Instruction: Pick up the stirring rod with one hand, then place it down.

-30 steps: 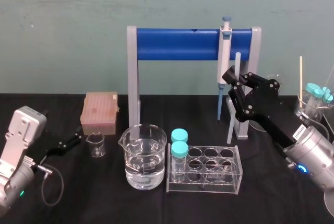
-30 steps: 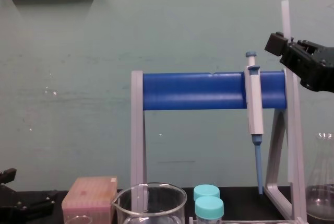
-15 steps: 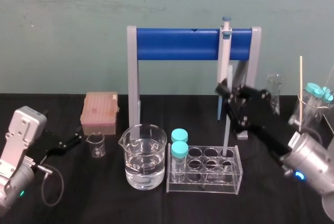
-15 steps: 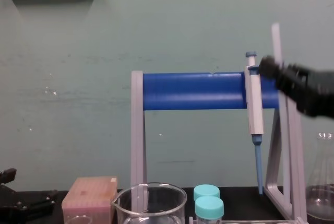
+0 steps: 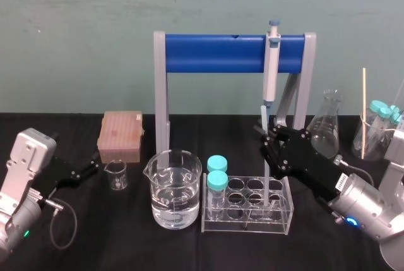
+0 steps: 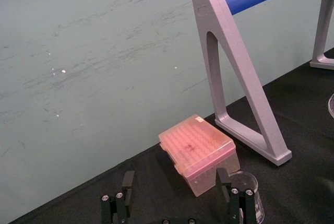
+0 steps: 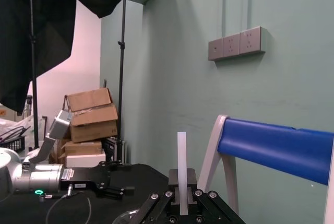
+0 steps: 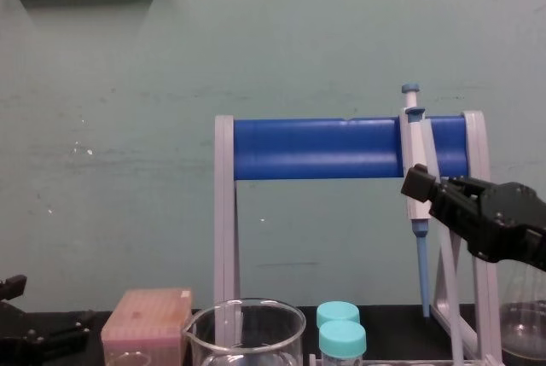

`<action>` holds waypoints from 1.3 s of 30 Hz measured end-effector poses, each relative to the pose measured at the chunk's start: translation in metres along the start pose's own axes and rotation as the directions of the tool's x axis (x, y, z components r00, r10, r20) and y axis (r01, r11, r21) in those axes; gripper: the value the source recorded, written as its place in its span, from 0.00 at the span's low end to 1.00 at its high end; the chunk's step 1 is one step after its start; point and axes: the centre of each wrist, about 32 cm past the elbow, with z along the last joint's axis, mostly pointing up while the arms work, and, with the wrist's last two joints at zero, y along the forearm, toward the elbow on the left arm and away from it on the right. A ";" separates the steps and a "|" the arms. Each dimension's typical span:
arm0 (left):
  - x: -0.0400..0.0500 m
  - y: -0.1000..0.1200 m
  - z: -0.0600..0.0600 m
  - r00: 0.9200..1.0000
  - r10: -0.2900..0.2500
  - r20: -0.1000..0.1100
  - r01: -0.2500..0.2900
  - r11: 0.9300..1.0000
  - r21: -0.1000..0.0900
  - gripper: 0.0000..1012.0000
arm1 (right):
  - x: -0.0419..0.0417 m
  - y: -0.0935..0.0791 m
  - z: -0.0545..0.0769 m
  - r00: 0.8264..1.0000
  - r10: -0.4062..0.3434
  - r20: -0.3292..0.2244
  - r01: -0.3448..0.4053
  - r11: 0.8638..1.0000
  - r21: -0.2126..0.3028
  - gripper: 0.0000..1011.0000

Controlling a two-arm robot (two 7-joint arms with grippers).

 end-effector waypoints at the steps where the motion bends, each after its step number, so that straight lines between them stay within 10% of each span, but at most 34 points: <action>1: 0.0000 0.000 0.000 1.000 0.000 0.000 0.000 1.000 0.000 0.99 | 0.0006 0.001 -0.001 1.000 -0.001 -0.002 0.001 1.000 0.000 0.07; 19: 0.0000 0.000 0.000 1.000 0.000 0.000 0.000 1.000 0.000 0.99 | 0.0151 0.020 -0.031 1.000 -0.012 -0.010 0.012 0.999 -0.031 0.07; 39: 0.0000 0.000 0.000 1.000 0.000 0.000 0.000 1.000 0.000 0.99 | 0.0067 0.013 -0.052 0.996 -0.043 -0.077 0.033 0.991 -0.132 0.07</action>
